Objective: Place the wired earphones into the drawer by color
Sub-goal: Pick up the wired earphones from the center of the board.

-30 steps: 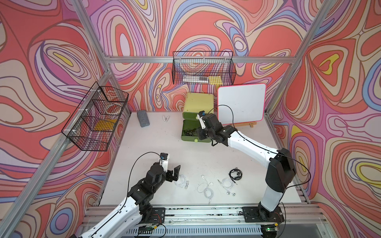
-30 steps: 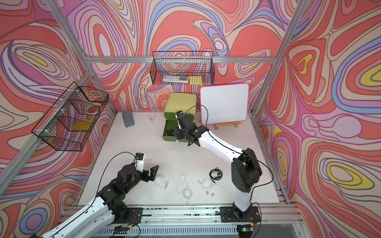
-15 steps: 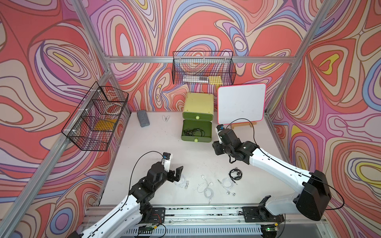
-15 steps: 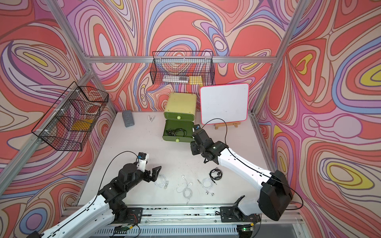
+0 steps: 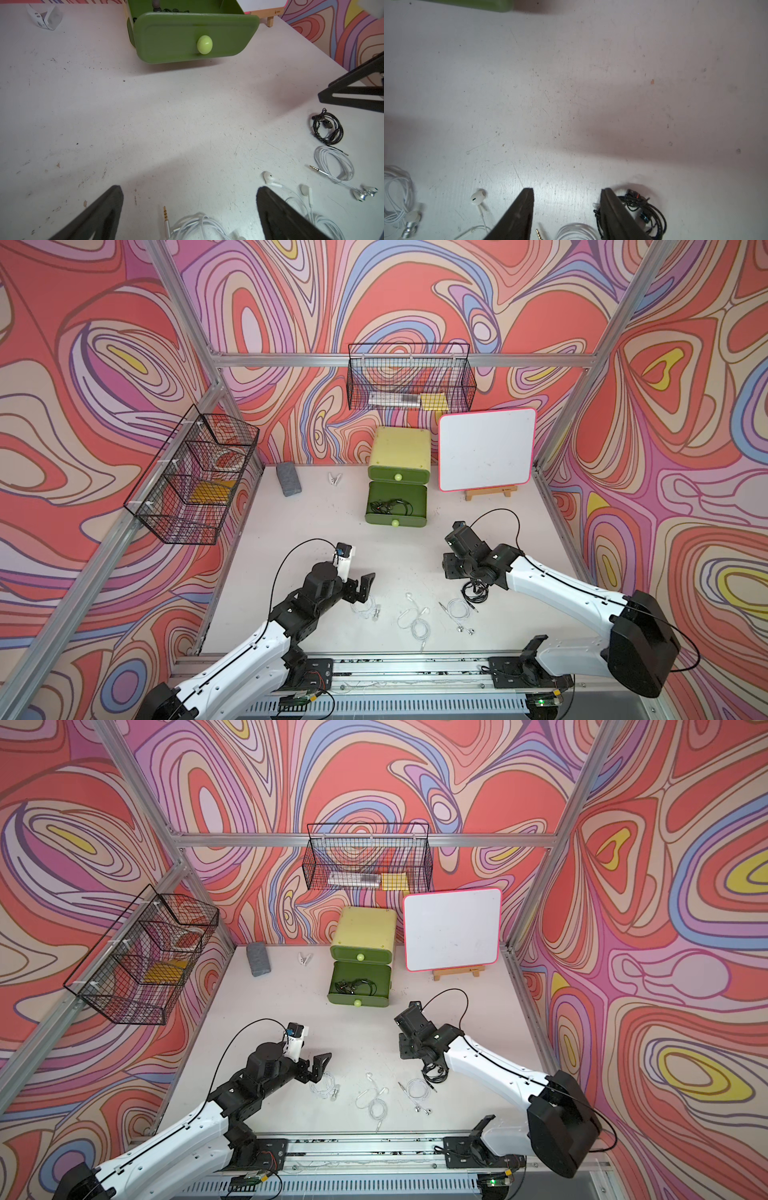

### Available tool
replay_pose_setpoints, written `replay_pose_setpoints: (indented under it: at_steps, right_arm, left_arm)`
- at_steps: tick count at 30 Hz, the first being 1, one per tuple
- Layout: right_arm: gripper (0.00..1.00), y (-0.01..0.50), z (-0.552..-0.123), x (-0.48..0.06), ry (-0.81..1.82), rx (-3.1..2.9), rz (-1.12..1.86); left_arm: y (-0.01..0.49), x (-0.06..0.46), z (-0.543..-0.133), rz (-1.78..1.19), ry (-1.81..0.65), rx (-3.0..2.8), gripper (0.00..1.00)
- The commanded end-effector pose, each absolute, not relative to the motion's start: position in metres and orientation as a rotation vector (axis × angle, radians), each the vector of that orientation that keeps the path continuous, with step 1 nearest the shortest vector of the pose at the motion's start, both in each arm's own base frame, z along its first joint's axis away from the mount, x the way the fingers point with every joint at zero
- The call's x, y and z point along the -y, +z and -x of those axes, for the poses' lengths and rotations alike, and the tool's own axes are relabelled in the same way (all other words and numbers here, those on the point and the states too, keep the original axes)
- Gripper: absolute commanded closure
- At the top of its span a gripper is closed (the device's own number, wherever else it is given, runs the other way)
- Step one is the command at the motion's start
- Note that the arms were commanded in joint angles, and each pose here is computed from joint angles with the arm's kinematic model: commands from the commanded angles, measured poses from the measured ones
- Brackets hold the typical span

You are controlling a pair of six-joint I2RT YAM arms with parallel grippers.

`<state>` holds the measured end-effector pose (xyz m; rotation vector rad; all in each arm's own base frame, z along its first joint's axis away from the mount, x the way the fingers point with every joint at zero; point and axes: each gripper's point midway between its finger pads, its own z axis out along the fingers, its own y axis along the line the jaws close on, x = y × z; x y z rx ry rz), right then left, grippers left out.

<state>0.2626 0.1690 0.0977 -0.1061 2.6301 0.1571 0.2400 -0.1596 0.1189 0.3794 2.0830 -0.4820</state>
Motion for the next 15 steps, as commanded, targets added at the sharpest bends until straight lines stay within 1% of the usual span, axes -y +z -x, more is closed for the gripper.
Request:
replay_pose_setpoints:
  at_steps: [1,8,15]
  right_arm:
    - [0.45,0.088,-0.250,-0.164,0.191,-2.677,0.006]
    - [0.46,0.062,-0.232,-0.162,0.232,-2.763,-0.108]
    - [0.49,0.051,-0.225,-0.152,0.180,-2.794,-0.206]
  left_arm:
    - [0.123,0.158,-0.241,-0.363,-0.482,-2.053,0.01]
    - [0.125,0.156,-0.240,-0.356,-0.477,-2.048,0.01]
    - [0.125,0.154,-0.239,-0.353,-0.474,-2.046,0.01]
